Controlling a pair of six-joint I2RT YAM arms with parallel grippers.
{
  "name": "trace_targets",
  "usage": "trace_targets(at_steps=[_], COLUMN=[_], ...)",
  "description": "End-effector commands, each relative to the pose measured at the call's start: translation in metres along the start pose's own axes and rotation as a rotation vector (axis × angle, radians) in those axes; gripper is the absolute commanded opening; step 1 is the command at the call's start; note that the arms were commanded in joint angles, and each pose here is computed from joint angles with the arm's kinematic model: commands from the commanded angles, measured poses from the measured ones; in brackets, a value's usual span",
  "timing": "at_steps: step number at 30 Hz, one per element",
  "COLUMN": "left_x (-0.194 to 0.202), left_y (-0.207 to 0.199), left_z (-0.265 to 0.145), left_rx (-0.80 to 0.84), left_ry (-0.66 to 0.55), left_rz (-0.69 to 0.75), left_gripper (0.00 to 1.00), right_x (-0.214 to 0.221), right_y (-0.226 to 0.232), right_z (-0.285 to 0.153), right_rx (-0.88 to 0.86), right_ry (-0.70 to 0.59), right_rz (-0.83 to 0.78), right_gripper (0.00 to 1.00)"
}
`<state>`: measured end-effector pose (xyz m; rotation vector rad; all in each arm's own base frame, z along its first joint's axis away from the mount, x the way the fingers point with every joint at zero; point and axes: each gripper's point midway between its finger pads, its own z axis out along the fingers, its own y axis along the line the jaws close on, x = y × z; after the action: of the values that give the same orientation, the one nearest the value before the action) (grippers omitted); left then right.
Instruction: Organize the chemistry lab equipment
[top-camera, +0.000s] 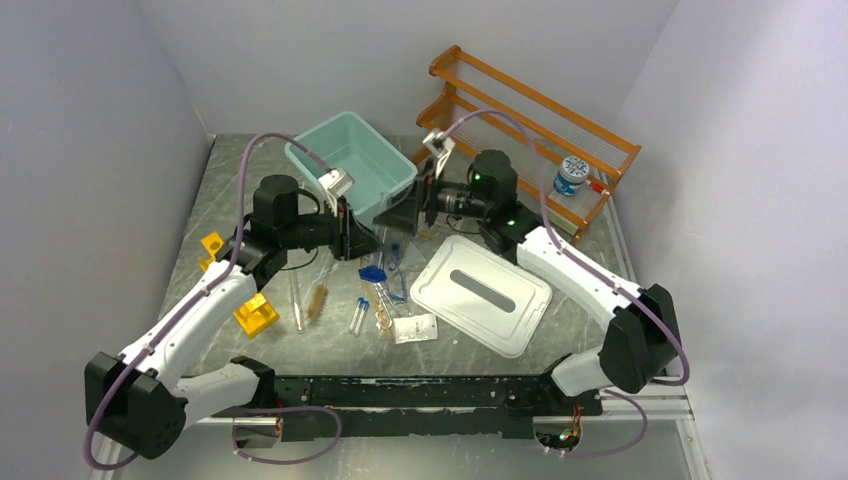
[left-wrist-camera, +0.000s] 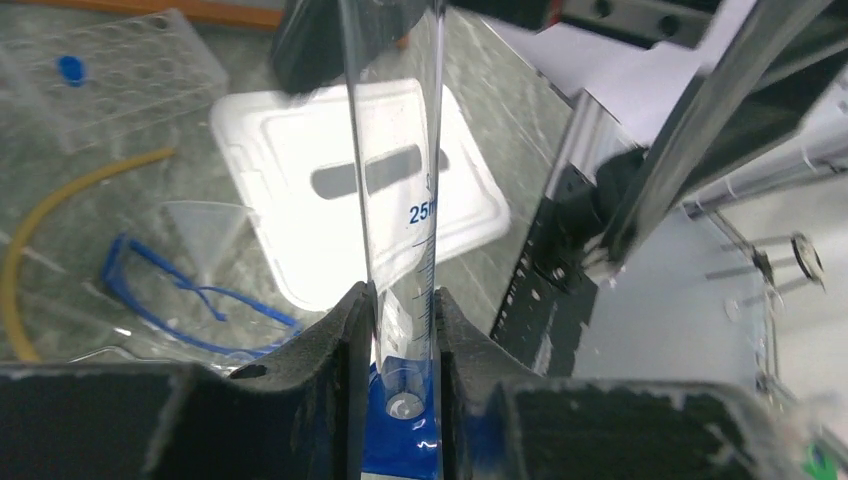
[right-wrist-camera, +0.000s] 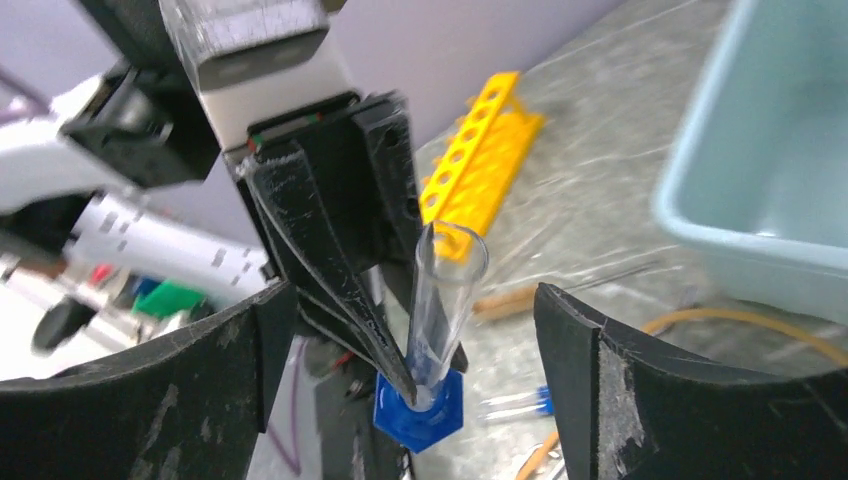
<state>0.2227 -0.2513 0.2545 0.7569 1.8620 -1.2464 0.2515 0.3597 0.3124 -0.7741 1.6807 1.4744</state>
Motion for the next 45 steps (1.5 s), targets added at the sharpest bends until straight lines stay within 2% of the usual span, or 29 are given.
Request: trace_targets(at_steps=[1, 4, 7, 11, 14, 19, 23, 27, 30, 39, 45], left_x=[-0.049, -0.074, -0.09, -0.115, -0.125, -0.112, -0.101, -0.084, -0.078, -0.049, -0.043], left_y=[0.035, 0.081, 0.148, 0.199, 0.233, 0.283, 0.308, 0.327, 0.343, 0.371, 0.384], left_z=[0.006, 0.003, -0.012, -0.006, 0.005, 0.032, 0.057, 0.087, 0.093, 0.104, 0.119], left_rx=[-0.202, -0.406, -0.642, -0.664, -0.715, -0.779, -0.871, -0.88, -0.96, -1.032, -1.018], left_ry=[-0.145, -0.22, -0.259, -0.381, -0.419, -0.453, -0.416, -0.368, -0.391, -0.449, -0.4], left_rz=[-0.03, -0.163, -0.399, -0.521, -0.565, -0.659, -0.653, -0.706, -0.717, -0.843, -0.842], left_gripper=[0.05, 0.05, 0.05, 0.05, 0.05, 0.05, 0.05, 0.05, 0.05, 0.05, 0.27], right_x=[-0.064, -0.081, -0.08, -0.067, -0.055, -0.04, -0.05, -0.057, -0.057, -0.059, -0.06], right_y=[-0.034, -0.054, -0.059, -0.055, -0.06, -0.067, -0.067, -0.065, -0.065, -0.063, -0.054], right_z=[-0.033, -0.057, -0.073, -0.085, -0.089, -0.088, -0.1, -0.109, -0.113, -0.118, -0.113], right_rx=[0.243, 0.389, 0.465, 0.482, 0.51, 0.523, 0.585, 0.624, 0.641, 0.661, 0.61], right_ry=[-0.248, -0.336, -0.365, -0.373, -0.355, -0.305, -0.349, -0.37, -0.375, -0.389, -0.369], right_rz=[-0.033, -0.051, -0.083, -0.095, -0.065, -0.035, -0.05, -0.077, -0.079, -0.08, -0.126], right_gripper=[0.93, 0.94, 0.94, 0.92, 0.91, 0.87, 0.86, 0.86, 0.86, 0.86, 0.86])
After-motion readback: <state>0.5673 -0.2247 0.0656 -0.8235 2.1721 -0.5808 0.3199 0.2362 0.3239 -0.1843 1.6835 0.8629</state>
